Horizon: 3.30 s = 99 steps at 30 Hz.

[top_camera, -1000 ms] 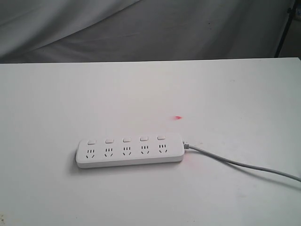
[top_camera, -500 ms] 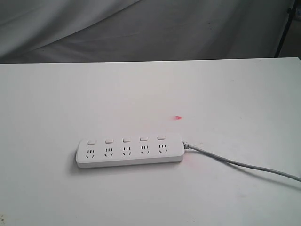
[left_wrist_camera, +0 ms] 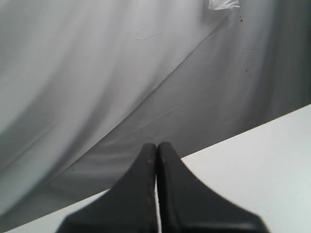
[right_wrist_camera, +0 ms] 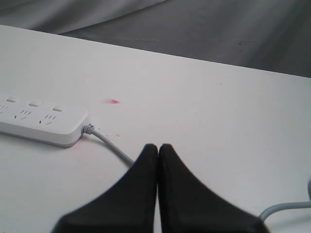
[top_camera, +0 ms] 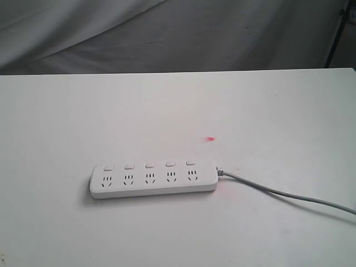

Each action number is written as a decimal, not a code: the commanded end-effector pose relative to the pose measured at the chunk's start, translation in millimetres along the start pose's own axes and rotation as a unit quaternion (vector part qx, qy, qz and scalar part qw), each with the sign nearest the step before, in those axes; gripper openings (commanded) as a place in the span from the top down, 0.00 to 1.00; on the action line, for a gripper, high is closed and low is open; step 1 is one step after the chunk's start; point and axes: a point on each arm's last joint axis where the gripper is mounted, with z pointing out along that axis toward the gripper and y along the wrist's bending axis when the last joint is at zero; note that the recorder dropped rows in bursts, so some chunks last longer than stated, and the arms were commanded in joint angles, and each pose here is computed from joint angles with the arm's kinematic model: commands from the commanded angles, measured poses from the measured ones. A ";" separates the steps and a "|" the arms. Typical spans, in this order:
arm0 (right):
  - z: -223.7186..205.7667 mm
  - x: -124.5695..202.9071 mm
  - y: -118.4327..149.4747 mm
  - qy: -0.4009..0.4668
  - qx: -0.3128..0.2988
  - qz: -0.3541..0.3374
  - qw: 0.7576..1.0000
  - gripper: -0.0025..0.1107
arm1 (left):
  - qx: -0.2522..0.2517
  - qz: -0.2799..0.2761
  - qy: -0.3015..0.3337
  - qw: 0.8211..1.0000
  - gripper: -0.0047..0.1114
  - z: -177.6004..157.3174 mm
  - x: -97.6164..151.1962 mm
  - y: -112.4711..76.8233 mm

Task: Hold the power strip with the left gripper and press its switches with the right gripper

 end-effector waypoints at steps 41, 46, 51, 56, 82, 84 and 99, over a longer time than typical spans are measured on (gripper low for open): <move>0.0 0.7 -0.2 -0.002 0.002 0.001 1.000 0.98 | 0.172 0.120 0.010 0.978 0.96 -12.0 -8.1 46.7; 0.0 0.7 -0.2 -0.002 0.002 0.001 1.000 0.98 | 0.172 0.155 0.020 0.973 0.96 -10.9 -20.0 55.0; 0.0 0.7 -0.2 -0.002 0.002 0.001 1.000 0.98 | 0.186 0.160 0.069 0.967 0.96 3.9 -19.7 81.0; 0.0 0.7 -0.2 -0.002 0.002 0.001 1.000 0.98 | 0.186 0.114 0.122 0.968 0.96 30.0 -13.8 118.5; 0.0 0.7 -0.2 -0.002 0.002 0.001 1.000 0.98 | 0.435 0.184 0.282 0.835 0.96 114.6 89.7 44.4; 0.0 0.7 -0.2 -0.002 0.002 0.001 1.000 0.98 | 0.448 0.186 0.276 0.830 0.96 113.0 95.2 39.3; 0.0 0.7 -0.2 -0.002 0.002 0.001 1.000 0.98 | 0.450 0.153 0.259 0.841 0.30 112.9 98.7 32.3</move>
